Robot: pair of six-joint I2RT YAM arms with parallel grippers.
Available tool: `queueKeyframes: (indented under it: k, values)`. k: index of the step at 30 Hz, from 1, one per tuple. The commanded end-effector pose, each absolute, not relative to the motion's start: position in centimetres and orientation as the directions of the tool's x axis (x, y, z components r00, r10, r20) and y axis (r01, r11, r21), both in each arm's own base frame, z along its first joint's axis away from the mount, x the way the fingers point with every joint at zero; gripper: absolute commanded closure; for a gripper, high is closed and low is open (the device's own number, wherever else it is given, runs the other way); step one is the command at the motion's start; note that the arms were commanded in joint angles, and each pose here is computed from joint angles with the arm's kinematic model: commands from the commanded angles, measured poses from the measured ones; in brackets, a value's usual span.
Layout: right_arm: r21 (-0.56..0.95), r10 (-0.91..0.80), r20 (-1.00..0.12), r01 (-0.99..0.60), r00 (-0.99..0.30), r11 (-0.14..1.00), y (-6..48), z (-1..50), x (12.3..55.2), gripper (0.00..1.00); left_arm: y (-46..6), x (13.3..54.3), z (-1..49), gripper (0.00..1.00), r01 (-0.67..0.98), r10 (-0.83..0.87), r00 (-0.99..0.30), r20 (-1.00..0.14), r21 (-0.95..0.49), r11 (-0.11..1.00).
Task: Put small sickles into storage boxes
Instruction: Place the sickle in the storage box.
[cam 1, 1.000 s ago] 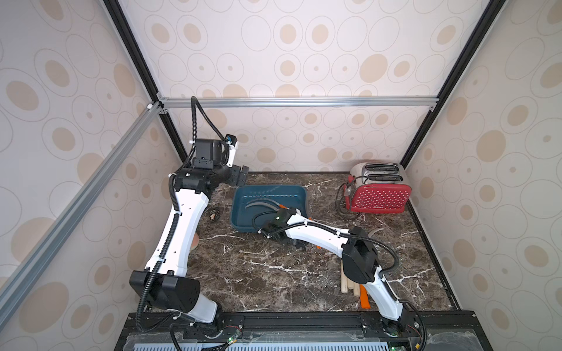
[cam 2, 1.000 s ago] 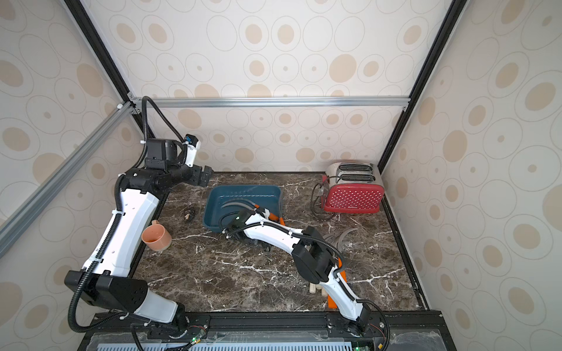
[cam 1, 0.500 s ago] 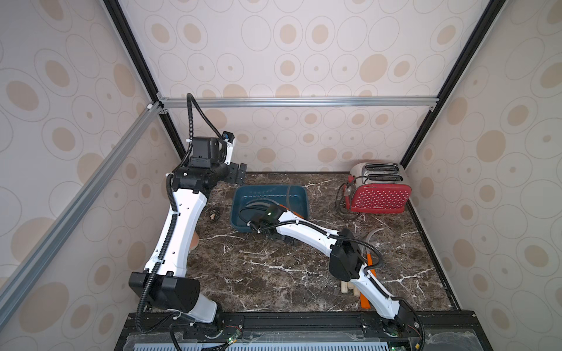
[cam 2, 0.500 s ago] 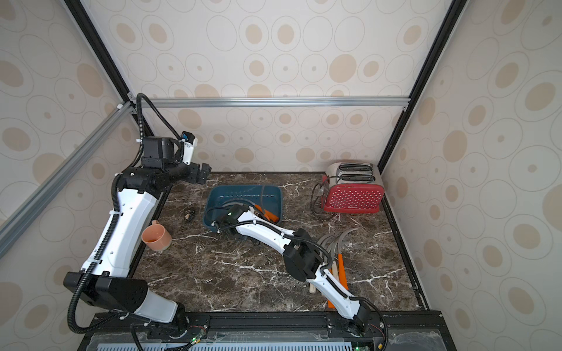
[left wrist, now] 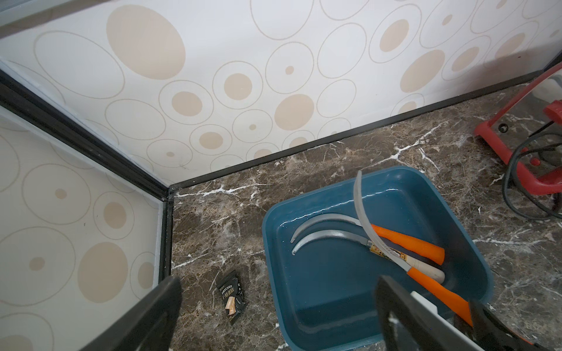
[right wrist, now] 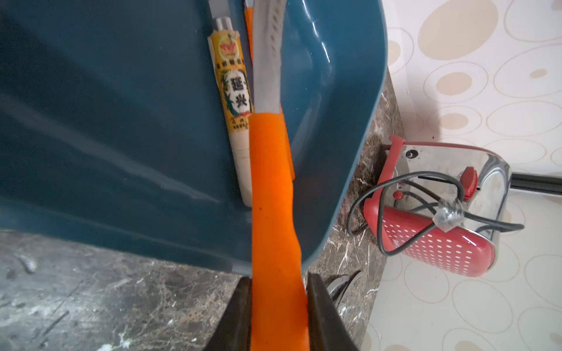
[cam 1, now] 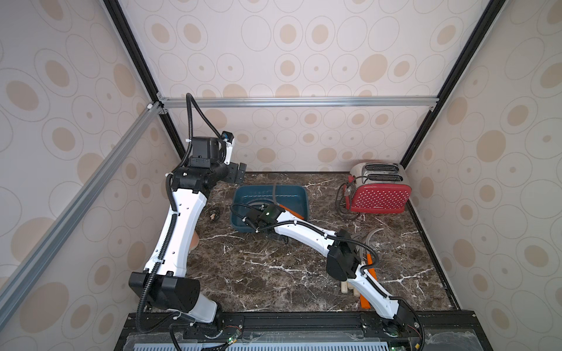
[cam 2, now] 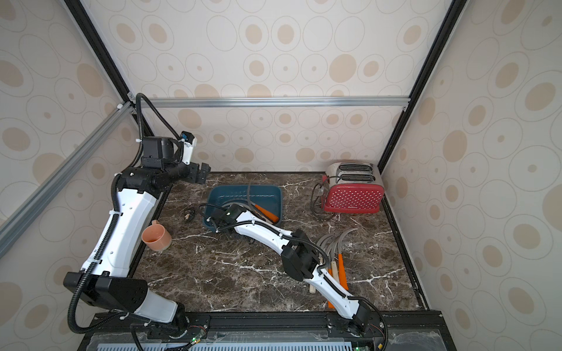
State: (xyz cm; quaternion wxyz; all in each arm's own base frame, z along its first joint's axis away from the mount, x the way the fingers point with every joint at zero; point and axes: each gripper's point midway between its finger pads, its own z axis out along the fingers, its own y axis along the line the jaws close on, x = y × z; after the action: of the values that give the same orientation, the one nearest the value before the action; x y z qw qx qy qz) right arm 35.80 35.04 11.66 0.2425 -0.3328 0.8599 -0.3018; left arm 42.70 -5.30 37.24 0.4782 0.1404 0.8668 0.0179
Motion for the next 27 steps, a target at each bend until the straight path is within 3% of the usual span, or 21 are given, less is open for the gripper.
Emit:
queueKeyframes:
  k: [1,14,27]
  values:
    - [-0.710,-0.767,-0.219,-0.441,-0.604,0.550,36.5,11.6,36.5,0.91,-4.8,42.3,39.5,0.01,0.194,0.237,-0.465,-0.853,0.163,0.967]
    - [-0.729,-0.843,-0.243,-0.482,-0.481,0.486,39.6,11.4,38.6,0.89,-4.8,42.2,39.5,0.01,0.192,0.232,-0.466,-0.854,0.158,0.969]
    - [-0.681,-0.860,-0.280,-0.543,-0.427,0.491,41.2,9.7,40.6,0.89,-4.7,42.0,39.4,0.01,0.192,0.230,-0.471,-0.851,0.156,0.969]
